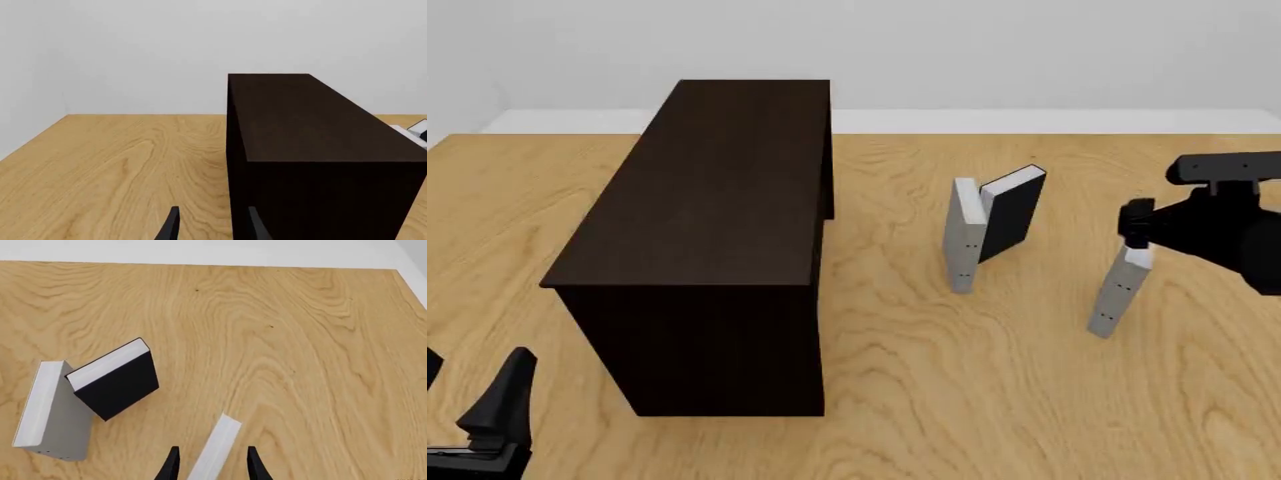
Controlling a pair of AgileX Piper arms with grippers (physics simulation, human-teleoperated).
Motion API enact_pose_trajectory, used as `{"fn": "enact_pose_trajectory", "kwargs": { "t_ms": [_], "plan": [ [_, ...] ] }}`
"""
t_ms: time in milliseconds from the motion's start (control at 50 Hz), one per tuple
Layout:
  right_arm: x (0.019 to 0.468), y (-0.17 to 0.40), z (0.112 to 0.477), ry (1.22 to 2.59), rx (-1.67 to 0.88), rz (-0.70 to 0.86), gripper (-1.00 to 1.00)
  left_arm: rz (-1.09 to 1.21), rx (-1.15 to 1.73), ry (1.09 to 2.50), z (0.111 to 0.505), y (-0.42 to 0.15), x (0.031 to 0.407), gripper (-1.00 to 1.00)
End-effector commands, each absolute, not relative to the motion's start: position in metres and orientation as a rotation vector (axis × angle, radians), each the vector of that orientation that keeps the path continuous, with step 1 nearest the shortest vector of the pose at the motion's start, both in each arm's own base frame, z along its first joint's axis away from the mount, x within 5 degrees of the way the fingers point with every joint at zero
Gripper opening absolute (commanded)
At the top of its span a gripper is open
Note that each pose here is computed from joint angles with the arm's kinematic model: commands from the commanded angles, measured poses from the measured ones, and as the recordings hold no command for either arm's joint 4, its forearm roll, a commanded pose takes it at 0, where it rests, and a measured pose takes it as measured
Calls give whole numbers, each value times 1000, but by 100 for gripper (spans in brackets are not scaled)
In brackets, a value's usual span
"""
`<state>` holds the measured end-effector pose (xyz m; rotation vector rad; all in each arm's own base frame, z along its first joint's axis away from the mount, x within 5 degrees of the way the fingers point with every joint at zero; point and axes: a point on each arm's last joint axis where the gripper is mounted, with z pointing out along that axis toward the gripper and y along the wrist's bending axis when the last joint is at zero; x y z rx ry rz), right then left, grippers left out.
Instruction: Pick up the book on the right and place it under the cabinet shelf.
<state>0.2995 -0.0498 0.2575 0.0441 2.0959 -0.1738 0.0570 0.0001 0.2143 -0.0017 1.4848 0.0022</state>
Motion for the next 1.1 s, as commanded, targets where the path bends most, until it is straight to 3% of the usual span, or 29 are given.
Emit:
{"fn": "enact_pose_trajectory", "kwargs": {
  "t_ms": [20,900,920,1100],
  "plan": [
    [308,-55,238,2126,58,-178,100,2,-1,1485,214,0,57,100],
    [327,-64,179,2217,92,-166,100,2,-2,1485,214,0,57,100],
    [324,-65,183,2202,97,-171,-100,2,-2,1485,214,0,57,100],
    [321,-61,193,2190,89,-166,-100,2,-2,1485,214,0,57,100]
  ]
}}
